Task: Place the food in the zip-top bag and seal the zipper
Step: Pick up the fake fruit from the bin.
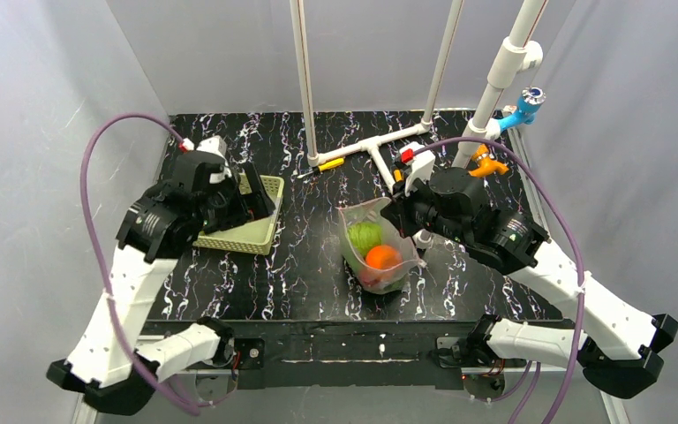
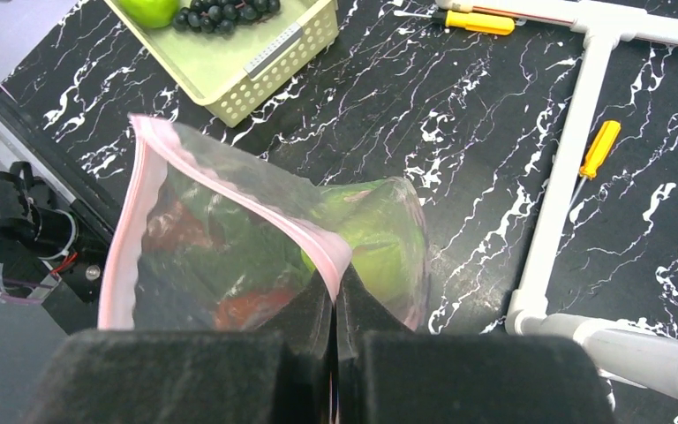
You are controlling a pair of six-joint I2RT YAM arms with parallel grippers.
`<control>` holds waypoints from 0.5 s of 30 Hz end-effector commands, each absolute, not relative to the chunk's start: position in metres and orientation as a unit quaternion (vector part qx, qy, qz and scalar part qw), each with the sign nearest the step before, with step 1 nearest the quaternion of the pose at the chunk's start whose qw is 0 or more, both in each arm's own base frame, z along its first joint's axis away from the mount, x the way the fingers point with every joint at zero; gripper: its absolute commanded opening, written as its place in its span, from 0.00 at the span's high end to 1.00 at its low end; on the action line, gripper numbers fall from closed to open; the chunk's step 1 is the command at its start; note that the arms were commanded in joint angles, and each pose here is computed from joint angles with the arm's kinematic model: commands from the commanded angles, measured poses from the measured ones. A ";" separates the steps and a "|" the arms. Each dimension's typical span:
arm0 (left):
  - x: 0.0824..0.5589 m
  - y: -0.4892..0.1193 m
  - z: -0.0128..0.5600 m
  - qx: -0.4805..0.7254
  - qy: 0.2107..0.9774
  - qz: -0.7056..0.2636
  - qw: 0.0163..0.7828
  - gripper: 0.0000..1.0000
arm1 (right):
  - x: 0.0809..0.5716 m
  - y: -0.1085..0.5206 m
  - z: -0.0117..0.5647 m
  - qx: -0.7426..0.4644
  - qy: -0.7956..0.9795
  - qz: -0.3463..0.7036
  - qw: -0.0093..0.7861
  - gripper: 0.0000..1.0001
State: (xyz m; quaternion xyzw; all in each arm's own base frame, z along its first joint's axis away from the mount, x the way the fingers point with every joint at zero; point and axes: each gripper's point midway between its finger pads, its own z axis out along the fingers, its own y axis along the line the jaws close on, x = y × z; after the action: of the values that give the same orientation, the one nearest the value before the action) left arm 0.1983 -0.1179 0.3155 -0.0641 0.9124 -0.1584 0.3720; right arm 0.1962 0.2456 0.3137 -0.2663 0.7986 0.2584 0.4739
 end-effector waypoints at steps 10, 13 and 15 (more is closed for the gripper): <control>0.280 0.038 0.201 -0.246 0.917 0.131 0.286 0.02 | 0.209 0.230 0.350 -0.239 0.765 0.243 0.546 0.99; 0.294 0.064 0.192 -0.245 0.904 0.179 0.302 0.02 | 0.206 0.236 0.345 -0.247 0.769 0.254 0.533 0.99; 0.301 0.080 0.188 -0.258 0.894 0.200 0.306 0.02 | 0.206 0.237 0.341 -0.247 0.775 0.251 0.525 0.99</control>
State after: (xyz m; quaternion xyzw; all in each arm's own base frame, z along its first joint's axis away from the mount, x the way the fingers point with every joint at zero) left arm 0.2848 0.0357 0.1782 -0.2489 0.9257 0.1160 0.2603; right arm 0.1996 0.2313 0.3191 -0.2582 0.7964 0.2345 0.4940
